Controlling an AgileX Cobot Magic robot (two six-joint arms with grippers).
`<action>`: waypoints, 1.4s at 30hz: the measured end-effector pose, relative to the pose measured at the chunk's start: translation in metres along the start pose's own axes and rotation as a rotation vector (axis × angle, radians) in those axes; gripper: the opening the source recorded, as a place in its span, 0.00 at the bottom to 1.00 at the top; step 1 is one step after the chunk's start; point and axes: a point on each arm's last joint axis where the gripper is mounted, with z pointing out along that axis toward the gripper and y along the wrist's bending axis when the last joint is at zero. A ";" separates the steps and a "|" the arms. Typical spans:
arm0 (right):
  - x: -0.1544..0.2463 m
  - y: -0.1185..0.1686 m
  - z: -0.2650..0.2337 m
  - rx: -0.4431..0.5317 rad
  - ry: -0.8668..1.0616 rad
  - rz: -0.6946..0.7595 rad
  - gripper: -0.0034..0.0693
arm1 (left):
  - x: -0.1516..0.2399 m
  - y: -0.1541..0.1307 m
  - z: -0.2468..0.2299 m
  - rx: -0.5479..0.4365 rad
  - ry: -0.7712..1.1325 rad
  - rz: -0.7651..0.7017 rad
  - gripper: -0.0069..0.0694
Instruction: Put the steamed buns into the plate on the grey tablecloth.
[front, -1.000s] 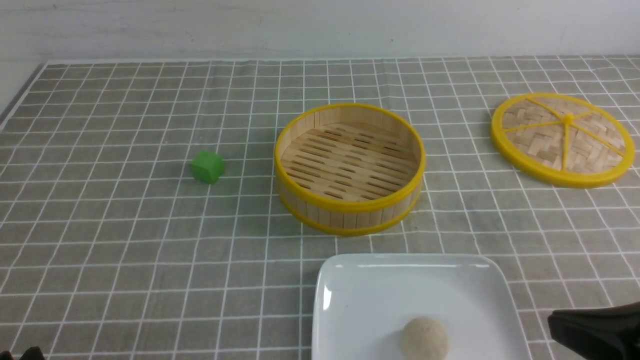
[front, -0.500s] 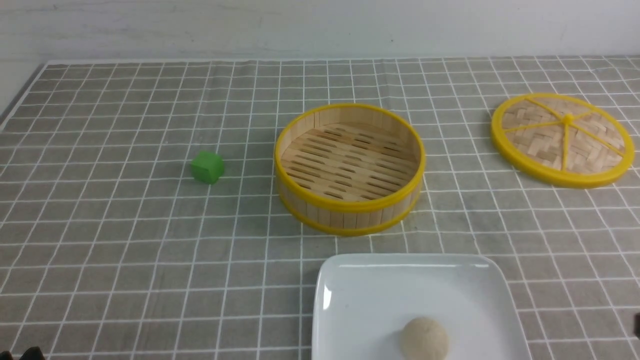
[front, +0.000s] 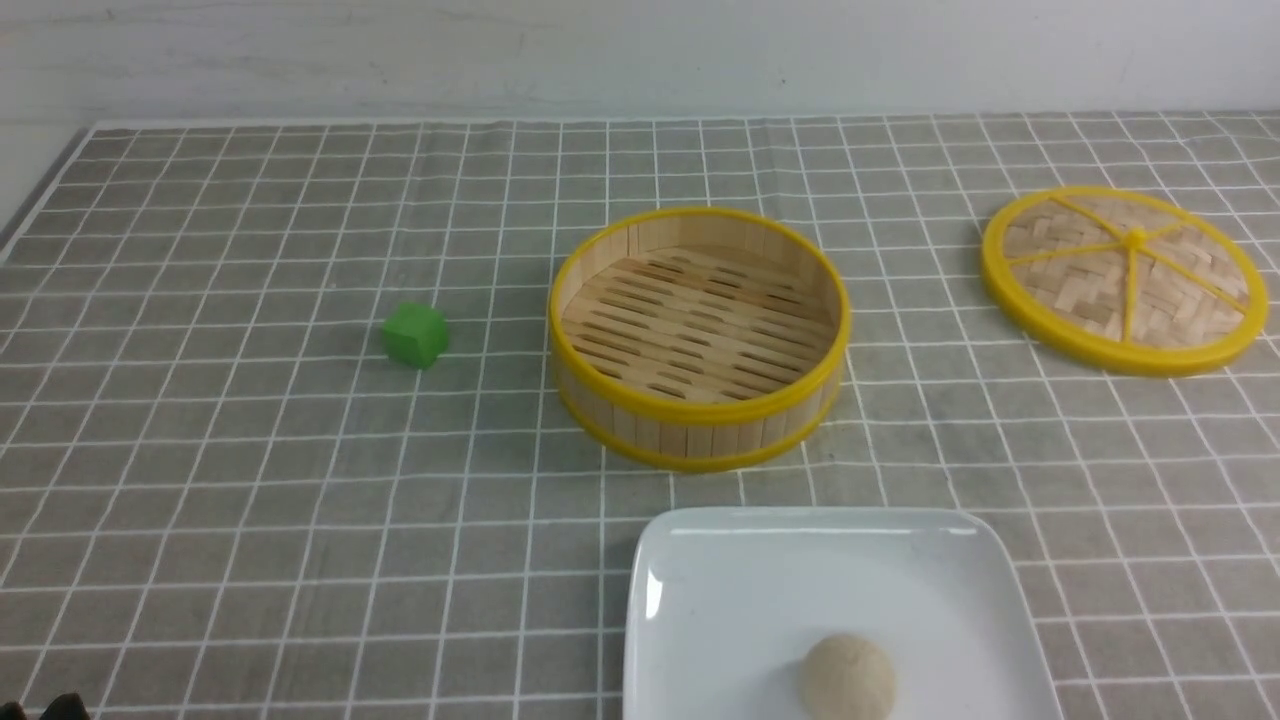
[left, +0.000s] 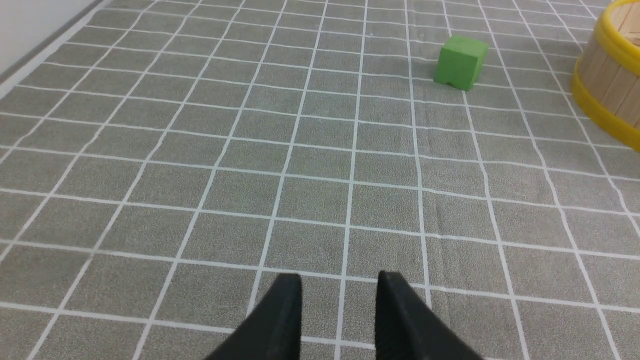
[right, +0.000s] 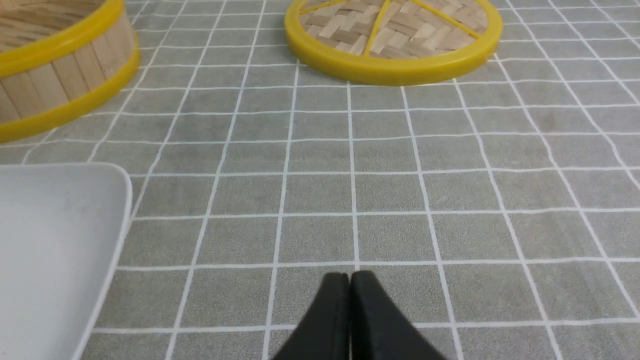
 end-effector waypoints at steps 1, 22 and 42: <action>0.000 0.000 0.000 0.002 -0.001 0.001 0.08 | 0.000 0.000 0.000 0.000 0.000 0.000 0.40; 0.000 0.000 0.000 0.006 -0.007 0.005 0.12 | 0.000 0.000 0.000 0.000 0.000 0.000 0.40; 0.000 0.000 0.000 0.006 -0.007 0.005 0.17 | 0.000 0.000 0.000 0.000 -0.001 0.000 0.40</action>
